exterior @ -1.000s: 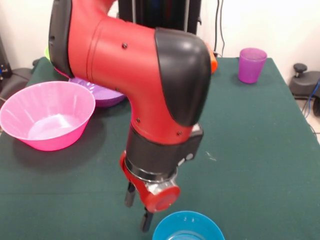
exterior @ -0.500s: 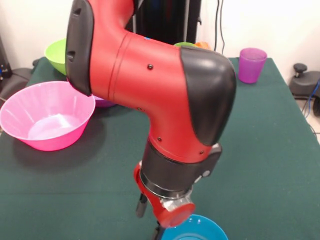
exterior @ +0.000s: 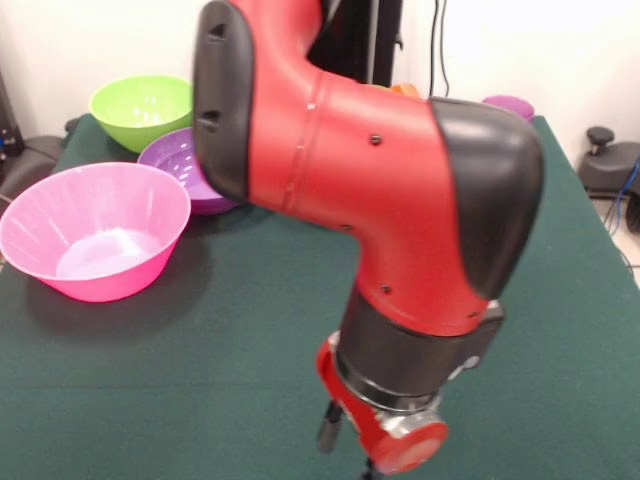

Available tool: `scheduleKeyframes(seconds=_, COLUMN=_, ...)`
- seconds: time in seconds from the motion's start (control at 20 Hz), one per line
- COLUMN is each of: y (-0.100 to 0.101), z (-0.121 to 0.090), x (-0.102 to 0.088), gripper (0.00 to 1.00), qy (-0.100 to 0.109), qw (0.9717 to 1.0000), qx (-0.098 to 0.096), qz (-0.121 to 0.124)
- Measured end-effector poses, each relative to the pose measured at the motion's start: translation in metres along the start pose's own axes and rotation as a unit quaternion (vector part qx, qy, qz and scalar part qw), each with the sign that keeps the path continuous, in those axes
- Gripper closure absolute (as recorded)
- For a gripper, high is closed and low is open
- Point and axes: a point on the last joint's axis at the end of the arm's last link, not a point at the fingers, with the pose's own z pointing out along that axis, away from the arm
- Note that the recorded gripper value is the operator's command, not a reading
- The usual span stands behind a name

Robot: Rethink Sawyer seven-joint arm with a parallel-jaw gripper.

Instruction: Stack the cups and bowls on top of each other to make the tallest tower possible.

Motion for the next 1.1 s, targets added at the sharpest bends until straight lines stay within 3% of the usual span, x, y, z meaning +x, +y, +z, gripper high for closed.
scheduleKeyframes(seconds=0.3, y=0.009, z=-0.018, x=0.034, gripper=0.00, qy=0.005, qw=0.9999, qx=0.002, qz=-0.010)
scheduleKeyframes(seconds=0.6, y=0.003, z=-0.048, x=0.048, gripper=0.00, qy=0.014, qw=0.9998, qx=0.011, qz=0.006)
scheduleKeyframes(seconds=0.85, y=-0.018, z=-0.076, x=0.039, gripper=0.00, qy=0.023, qw=0.9988, qx=0.020, qz=0.040)
scheduleKeyframes(seconds=1.05, y=-0.057, z=-0.101, x=0.010, gripper=0.00, qy=0.024, qw=0.9959, qx=0.026, qz=0.083)
scheduleKeyframes(seconds=1.1, y=-0.076, z=-0.109, x=-0.004, gripper=0.00, qy=0.024, qw=0.9946, qx=0.030, qz=0.097)
